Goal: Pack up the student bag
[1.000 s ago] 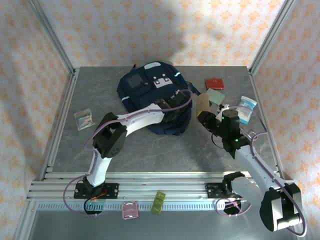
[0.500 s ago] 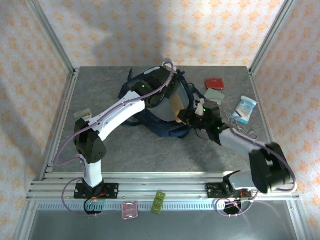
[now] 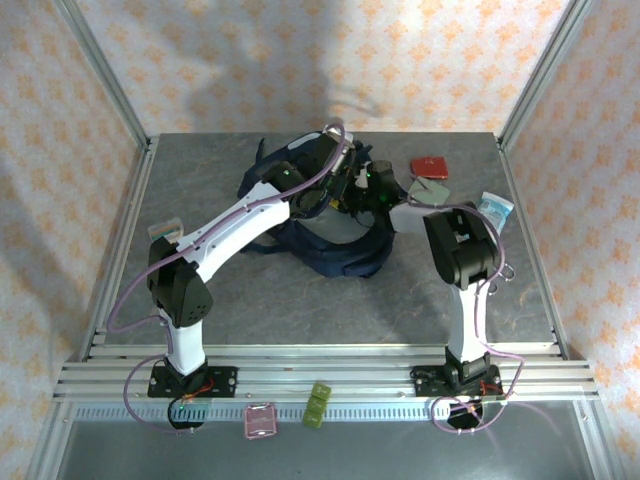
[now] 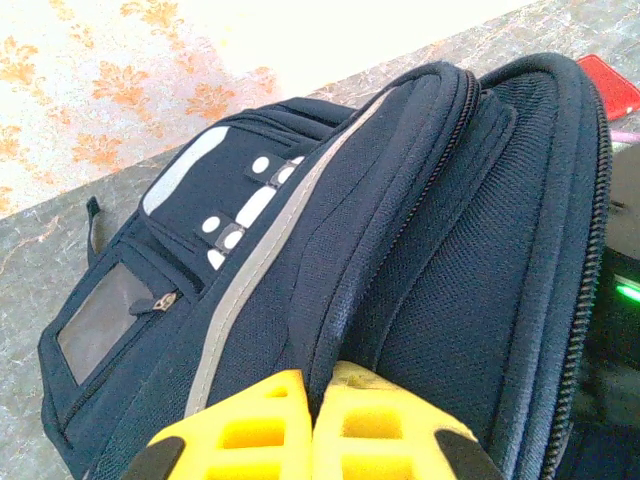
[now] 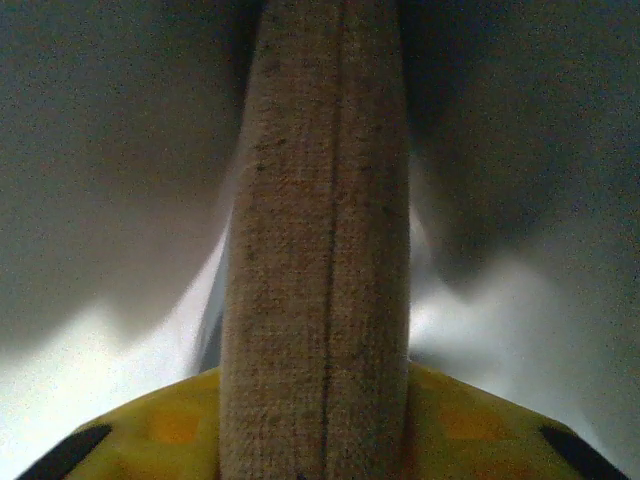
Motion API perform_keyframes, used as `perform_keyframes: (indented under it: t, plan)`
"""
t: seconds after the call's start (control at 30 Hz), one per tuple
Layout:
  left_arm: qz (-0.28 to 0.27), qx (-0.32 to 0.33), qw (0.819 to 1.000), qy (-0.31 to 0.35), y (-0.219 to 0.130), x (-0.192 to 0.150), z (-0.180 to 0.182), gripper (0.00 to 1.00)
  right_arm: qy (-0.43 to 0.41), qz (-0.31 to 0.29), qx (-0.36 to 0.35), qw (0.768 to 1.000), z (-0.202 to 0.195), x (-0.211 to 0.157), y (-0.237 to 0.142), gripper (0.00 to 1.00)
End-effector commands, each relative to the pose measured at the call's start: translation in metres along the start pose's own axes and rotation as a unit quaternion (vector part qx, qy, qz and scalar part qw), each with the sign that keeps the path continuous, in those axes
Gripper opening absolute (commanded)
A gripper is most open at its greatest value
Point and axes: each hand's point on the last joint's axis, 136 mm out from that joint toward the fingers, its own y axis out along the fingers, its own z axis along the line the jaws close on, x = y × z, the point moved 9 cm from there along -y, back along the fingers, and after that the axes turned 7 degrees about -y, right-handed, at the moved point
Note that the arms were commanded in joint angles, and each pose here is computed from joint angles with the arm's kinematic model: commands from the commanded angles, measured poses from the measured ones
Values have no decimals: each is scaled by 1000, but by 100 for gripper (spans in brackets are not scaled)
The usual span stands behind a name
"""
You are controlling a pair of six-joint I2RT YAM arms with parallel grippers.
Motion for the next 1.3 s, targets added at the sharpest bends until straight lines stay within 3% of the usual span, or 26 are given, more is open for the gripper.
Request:
perform_keyframes:
  t: [0.0,0.07,0.23,0.43,0.57,0.73,0.87,0.97,1.1,1.27]
  plan:
    - [-105,-27,992,-65,-55,45,13,0,-14,-32,36,999,26,26,16,45]
    - [-106,-28,992,-69,-54,44,13,0,-4,-37,8,999,22,34,24,60]
    - [-94,-18,993,-70,-45,38,13,0,-9,-22,-53,998,18,18,3,71]
    - [-87,-12,993,-80,-34,29,17,0,-8,-14,-110,994,5,-21,-56,72]
    - [-78,-18,993,-87,-29,24,16,0,-46,-12,-110,993,19,-46,-94,71]
    - [-42,-86,990,-107,-21,8,1,1,-87,-49,-154,983,30,-69,-144,68]
    - [-14,-96,986,-135,-16,-13,-1,40,-80,-100,-205,970,21,-83,-182,67]
    - [-39,-69,983,-163,-19,-31,16,54,-77,-131,-240,959,14,-93,-201,66]
    - [-48,-85,968,-230,-24,-59,49,59,-72,-150,-229,959,9,-103,-210,66]
    - [-10,-37,950,-310,-1,-105,105,63,-73,-122,-196,970,8,-101,-193,65]
